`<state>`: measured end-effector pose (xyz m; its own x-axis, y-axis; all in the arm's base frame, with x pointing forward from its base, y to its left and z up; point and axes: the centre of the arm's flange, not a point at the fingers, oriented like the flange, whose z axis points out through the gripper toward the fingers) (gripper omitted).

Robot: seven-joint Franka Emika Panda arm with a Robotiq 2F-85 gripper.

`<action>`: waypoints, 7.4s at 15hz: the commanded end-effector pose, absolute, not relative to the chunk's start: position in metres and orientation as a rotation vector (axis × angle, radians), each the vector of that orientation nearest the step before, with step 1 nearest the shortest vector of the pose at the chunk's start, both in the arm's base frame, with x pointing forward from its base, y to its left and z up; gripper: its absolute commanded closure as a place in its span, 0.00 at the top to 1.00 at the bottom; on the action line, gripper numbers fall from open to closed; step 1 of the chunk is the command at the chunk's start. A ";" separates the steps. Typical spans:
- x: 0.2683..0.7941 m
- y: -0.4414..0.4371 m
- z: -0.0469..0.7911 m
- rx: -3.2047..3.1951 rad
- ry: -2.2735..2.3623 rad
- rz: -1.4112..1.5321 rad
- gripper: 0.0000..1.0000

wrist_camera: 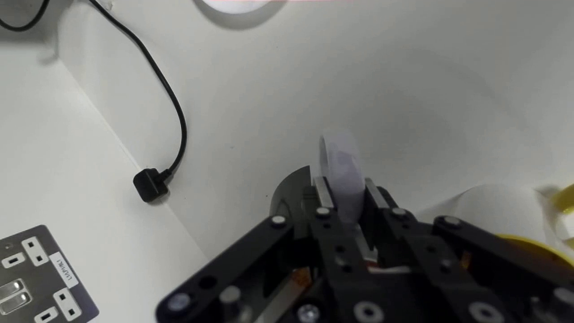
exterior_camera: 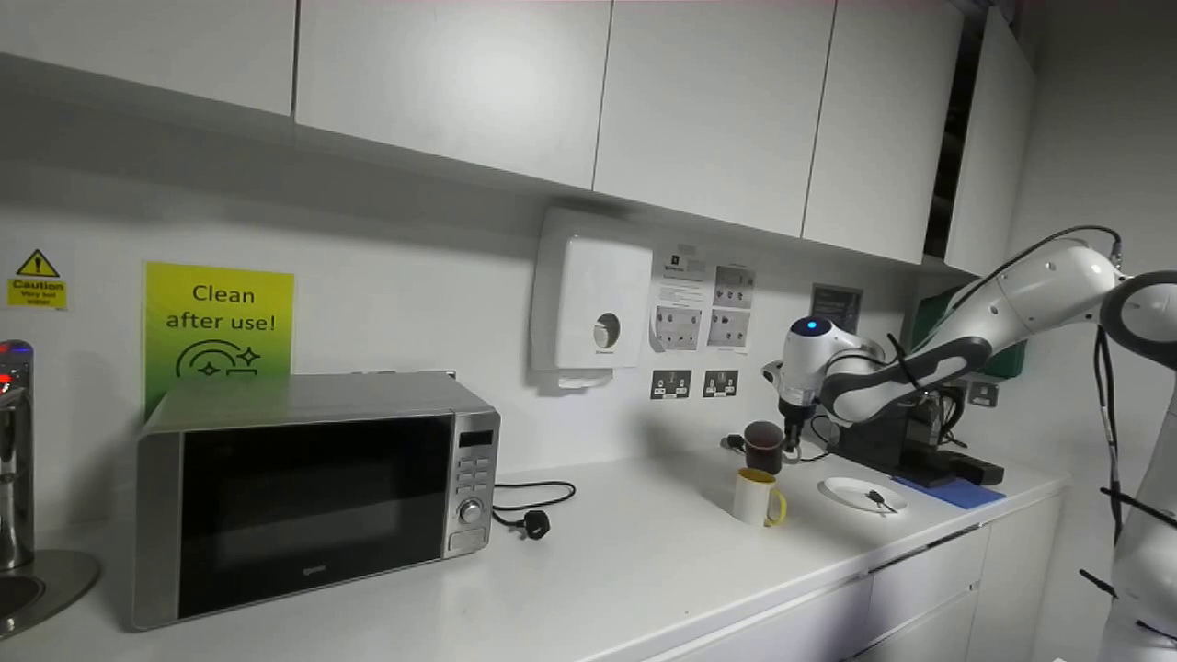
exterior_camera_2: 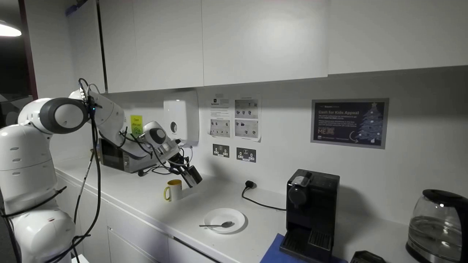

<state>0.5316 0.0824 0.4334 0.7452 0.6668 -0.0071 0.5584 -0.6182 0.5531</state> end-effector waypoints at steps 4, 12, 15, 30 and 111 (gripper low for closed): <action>0.508 0.103 0.456 2.348 0.853 0.217 0.05; 0.500 0.112 0.476 2.221 0.830 0.217 0.05; 0.498 0.116 0.479 2.172 0.816 0.219 0.05; 0.484 0.143 0.470 2.064 0.781 0.122 0.05; 0.473 0.202 0.402 1.477 0.775 0.060 0.05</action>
